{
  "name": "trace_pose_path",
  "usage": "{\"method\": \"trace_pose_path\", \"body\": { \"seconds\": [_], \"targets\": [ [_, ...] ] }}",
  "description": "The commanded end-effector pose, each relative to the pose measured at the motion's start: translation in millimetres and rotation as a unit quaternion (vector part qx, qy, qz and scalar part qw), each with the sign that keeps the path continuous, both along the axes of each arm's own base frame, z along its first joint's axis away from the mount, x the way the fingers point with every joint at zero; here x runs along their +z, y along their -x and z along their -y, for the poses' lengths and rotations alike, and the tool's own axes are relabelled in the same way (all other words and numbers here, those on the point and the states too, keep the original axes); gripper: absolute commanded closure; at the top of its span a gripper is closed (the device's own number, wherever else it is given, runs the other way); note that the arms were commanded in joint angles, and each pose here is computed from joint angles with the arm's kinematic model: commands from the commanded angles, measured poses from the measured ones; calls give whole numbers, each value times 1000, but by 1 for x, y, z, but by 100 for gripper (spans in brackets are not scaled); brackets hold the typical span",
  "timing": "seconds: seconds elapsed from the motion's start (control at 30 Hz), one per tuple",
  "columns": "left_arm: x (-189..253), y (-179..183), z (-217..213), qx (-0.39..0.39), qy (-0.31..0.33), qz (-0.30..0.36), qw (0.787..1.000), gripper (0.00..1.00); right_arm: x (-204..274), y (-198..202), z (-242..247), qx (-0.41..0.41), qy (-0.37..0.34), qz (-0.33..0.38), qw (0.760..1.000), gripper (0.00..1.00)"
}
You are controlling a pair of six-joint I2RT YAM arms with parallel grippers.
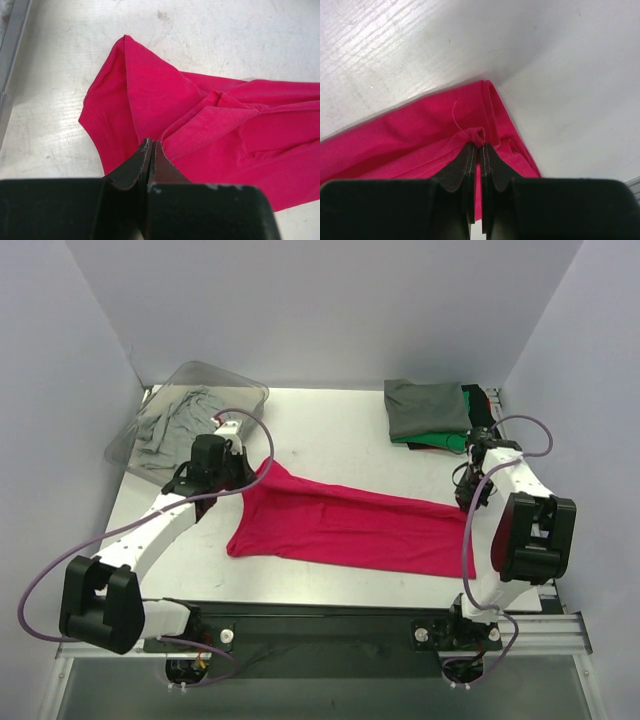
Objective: Fold and stack the t-shirts
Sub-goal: Fold the other side of the tshirt into a rectangle
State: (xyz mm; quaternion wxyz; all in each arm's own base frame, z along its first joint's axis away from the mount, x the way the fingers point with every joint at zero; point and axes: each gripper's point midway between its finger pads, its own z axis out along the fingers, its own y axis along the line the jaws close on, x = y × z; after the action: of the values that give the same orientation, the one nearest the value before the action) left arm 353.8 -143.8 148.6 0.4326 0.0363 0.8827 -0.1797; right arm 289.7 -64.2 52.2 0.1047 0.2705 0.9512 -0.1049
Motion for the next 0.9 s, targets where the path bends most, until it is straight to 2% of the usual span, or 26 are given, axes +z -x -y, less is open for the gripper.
{"method": "trace_pose_path", "body": {
  "seconds": [0.0, 0.27, 0.3, 0.33, 0.43, 0.53, 0.7, 0.87],
  "targets": [
    [5, 6, -6, 16, 4, 6, 1000, 100, 8, 16, 10, -17, 25, -4, 1000, 100],
    [-3, 17, -8, 16, 5, -10, 1000, 100, 1, 32, 9, -27, 29, -13, 999, 99],
    [-7, 21, -7, 12, 6, -16, 1000, 100, 5, 34, 9, -30, 32, -8, 999, 93],
    [-9, 23, -7, 10, 8, -20, 1000, 100, 4, 38, 9, -38, 32, -9, 999, 73],
    [-21, 32, -3, -1, 15, -40, 999, 100, 13, 47, 7, -50, 34, 5, 998, 49],
    [-31, 41, -2, -6, 16, -54, 998, 100, 28, 47, 2, -50, 41, 38, 997, 41],
    [-38, 48, -4, -1, 17, -61, 998, 100, 41, 26, -17, 0, 40, 64, 997, 38],
    [-38, 49, -4, -2, 17, -63, 998, 100, 16, 3, -36, 24, -6, 43, 999, 39]
  ]
}}
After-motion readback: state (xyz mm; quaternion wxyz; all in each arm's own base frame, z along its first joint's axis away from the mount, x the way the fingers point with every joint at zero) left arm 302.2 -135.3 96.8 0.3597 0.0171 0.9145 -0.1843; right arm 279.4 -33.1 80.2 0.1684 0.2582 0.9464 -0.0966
